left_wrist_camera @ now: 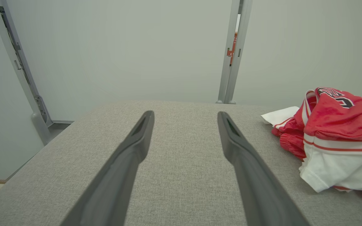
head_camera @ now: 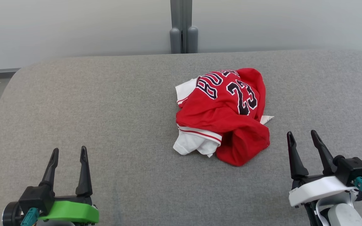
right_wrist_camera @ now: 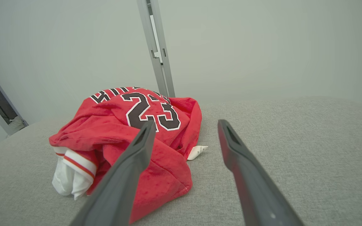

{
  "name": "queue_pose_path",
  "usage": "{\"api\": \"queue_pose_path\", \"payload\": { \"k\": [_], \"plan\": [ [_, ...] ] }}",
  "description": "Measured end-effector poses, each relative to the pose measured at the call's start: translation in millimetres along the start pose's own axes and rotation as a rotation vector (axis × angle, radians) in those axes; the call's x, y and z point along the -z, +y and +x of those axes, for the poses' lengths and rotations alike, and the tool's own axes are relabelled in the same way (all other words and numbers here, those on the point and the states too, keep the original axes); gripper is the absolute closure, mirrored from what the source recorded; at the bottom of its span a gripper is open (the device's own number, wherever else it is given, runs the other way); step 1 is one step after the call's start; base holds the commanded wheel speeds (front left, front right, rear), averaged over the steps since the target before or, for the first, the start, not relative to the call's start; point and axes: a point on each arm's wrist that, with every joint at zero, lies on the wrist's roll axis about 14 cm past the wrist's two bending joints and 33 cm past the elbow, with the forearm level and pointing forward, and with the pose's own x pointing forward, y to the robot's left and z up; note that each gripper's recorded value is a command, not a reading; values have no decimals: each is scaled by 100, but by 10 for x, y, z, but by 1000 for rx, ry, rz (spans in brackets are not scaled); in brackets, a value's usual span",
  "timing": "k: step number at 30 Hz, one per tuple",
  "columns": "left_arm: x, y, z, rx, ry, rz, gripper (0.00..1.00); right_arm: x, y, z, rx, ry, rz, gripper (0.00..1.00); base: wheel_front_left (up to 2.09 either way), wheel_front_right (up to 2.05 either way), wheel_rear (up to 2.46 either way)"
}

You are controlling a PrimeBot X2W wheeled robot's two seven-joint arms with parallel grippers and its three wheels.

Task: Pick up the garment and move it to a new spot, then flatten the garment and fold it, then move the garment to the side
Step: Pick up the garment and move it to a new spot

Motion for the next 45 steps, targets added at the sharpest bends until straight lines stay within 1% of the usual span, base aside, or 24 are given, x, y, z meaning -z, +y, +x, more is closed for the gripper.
{"api": "queue_pose_path", "payload": {
  "k": [6, 10, 19, 27, 33, 37, 42, 44, 45],
  "plan": [
    [43, -48, 16, 18, 12, 4, 0, 15, -22, -12, 8, 5, 2, 0, 0, 0, 0],
    [45, -186, 82, 70, 12, 20, 0, 38, -36, -5, 11, 11, 2, 0, 0, 0, 0],
    [-134, -800, 535, 261, -55, 30, 0, 82, -116, 12, 34, 23, 9, 0, 0, 0, 0],
    [30, -1446, 783, 468, -11, 50, 0, 94, -280, -24, 84, 29, 9, 0, 0, 0, 0],
    [358, -1704, 899, 575, 97, 74, 0, 119, -402, -79, 125, 39, 8, 0, 0, 0, 0],
    [653, -1839, 854, 631, 208, 67, 0, 114, -494, -107, 154, 39, 7, 0, 0, 0, 0],
    [952, -1923, 787, 663, 335, 38, 0, 147, -580, -155, 181, 52, 5, 0, 0, 0, 0],
    [1079, -1943, 743, 678, 395, 49, 0, 145, -597, -158, 186, 53, 4, 0, 0, 0, 0],
    [1113, -1955, 735, 678, 411, 39, 0, 149, -603, -160, 189, 54, 4, 0, 0, 0, 0]
  ]
}}
